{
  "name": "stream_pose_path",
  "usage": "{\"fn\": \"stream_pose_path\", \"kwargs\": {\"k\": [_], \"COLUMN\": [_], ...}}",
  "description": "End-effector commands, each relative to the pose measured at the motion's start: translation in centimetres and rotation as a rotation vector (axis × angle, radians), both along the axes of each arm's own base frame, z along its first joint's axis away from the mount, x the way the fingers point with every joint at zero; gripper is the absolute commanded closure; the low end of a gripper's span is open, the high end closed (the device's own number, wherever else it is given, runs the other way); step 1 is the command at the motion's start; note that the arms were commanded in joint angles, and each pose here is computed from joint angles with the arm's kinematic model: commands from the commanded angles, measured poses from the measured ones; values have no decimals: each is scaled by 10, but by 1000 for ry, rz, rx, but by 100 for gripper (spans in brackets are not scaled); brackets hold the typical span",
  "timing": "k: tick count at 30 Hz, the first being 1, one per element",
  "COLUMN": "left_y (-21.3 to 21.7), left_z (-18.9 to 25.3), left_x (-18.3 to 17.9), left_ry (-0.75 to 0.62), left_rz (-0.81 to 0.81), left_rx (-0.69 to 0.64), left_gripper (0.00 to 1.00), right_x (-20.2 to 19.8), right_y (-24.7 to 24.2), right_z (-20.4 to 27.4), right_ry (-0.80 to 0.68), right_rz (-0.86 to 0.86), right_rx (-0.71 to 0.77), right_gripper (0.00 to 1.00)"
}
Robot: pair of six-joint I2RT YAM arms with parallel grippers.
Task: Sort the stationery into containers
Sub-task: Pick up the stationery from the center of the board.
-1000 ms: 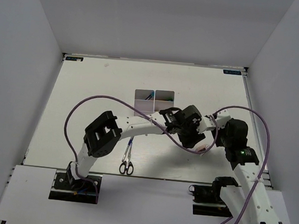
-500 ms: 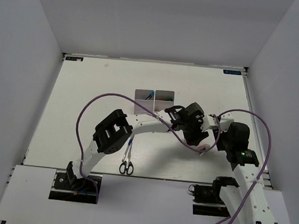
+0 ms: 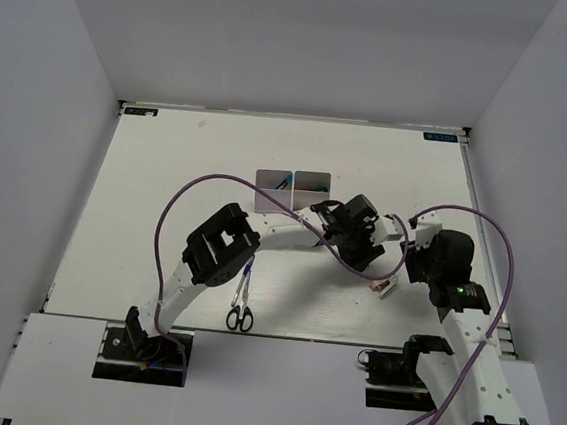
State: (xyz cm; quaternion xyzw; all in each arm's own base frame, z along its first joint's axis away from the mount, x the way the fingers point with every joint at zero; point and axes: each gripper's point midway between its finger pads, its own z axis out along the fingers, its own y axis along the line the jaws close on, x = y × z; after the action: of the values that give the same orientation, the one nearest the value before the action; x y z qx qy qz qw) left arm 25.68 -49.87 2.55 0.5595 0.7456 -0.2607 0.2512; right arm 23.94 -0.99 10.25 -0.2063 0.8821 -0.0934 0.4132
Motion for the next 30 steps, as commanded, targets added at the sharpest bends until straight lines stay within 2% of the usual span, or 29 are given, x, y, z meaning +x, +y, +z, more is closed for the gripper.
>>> {"fn": "stream_pose_path", "kwargs": {"k": [1, 4, 10, 12, 13, 14, 16, 19, 20, 21, 24, 28, 30], "left_y": [24, 33, 63, 75, 77, 82, 92, 100, 100, 102, 95, 78, 74], "left_z": [-36, -42, -75, -83, -86, -90, -95, -95, -91, -90, -63, 0, 38], "left_x": [-8, -17, -36, -35, -41, -43, -50, -53, -53, -54, -44, -29, -19], "left_ry": [41, 38, -76, -101, -94, -84, -63, -56, -59, -57, -109, -202, -260], "left_rz": [9, -16, -39, -22, -27, -21, -15, -11, -10, -11, 7, 44, 69], "left_rx": [119, 162, 352, 409, 420, 432, 455, 465, 458, 460, 426, 309, 239], "left_gripper": [43, 44, 44, 47, 51, 62, 75, 88, 92, 100, 100, 100, 100], "right_x": [6, 5, 5, 4, 4, 4, 3, 2, 2, 2, 1, 1, 2], "right_y": [0, -1, 0, 1, 0, 0, 0, 2, 2, 4, 4, -5, -6], "right_z": [2, 2, 7, 6, 7, 8, 10, 10, 11, 11, 11, 11, 11], "right_ry": [-30, -33, -47, -45, -50, -50, -56, -54, -54, -55, -56, -58, -62], "right_rz": [6, 3, 2, 5, 0, 2, -3, 5, 2, 12, 12, -25, -27], "right_rx": [8, 9, 24, 31, 33, 37, 43, 56, 58, 62, 63, 55, 54], "right_gripper": [36, 36, 36, 34, 34, 34, 34, 34, 34, 34, 32, 20, 19]}}
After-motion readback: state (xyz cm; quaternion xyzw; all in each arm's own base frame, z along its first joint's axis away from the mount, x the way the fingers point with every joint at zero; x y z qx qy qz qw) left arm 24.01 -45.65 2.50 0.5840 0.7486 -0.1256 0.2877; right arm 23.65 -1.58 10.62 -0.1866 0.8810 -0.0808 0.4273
